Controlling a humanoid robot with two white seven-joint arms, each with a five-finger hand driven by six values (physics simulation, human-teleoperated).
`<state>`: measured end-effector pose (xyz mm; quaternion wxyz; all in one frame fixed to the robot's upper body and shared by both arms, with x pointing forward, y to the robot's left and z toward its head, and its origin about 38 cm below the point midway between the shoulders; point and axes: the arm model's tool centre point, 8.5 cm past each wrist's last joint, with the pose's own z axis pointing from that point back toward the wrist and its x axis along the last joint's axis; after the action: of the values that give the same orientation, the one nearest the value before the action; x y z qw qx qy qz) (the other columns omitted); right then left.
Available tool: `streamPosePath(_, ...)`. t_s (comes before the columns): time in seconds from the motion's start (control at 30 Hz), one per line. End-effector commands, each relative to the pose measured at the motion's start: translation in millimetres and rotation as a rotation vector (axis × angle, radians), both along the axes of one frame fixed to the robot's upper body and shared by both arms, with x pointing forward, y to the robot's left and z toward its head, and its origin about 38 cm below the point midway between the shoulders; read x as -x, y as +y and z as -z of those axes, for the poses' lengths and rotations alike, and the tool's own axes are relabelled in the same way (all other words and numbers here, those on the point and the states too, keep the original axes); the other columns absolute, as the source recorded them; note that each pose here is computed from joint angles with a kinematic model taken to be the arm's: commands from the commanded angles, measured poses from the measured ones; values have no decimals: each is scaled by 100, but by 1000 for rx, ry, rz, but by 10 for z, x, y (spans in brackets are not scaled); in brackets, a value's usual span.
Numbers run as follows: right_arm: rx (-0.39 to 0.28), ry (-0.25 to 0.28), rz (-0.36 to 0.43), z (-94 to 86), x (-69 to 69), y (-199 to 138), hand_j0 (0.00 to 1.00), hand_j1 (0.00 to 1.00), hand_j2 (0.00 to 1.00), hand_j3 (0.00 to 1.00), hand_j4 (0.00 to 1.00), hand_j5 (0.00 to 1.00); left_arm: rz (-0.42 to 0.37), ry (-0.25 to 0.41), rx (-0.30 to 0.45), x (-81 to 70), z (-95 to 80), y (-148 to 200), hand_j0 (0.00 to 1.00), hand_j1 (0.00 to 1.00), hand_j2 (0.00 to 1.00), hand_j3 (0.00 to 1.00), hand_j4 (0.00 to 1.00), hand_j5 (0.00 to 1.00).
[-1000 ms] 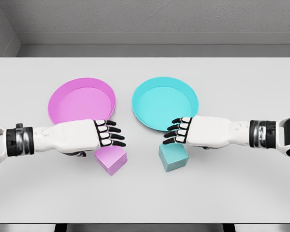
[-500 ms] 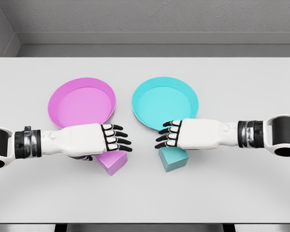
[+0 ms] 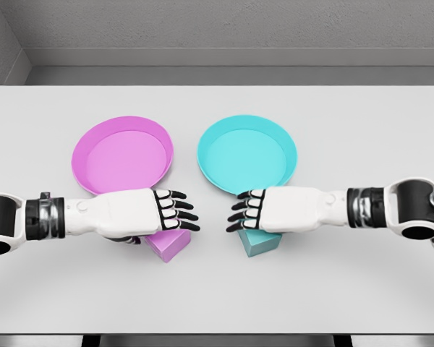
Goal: Place the blocks in the corresponding plates according to their colors
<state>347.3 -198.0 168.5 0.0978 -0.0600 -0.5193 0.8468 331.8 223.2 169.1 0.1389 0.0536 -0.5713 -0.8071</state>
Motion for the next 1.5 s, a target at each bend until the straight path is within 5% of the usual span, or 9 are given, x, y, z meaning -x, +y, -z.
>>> streamPosePath(0.0, 0, 7, -2, 20, 13, 9, 100, 100, 100, 100, 100, 100, -1, 6, 5, 1, 3, -5, 100, 100, 100, 100, 100, 100)
streamPosePath(0.63, 41, 18, -7, 95, 44, -2, 99, 99, 99, 99, 99, 99, 8, 18, 11, 11, 63, -66, 100, 100, 100, 100, 100, 100)
streamPosePath(1.07, 46, 12, -7, 68, 23, 6, 68, 68, 68, 68, 68, 68, 7, 28, 10, 9, 101, -74, 100, 100, 100, 100, 100, 100)
streamPosePath(1.47, 38, -3, -9, 17, -7, 29, 54, 54, 54, 54, 54, 54, 9, 35, 11, 7, 132, -98, 100, 100, 100, 100, 100, 100)
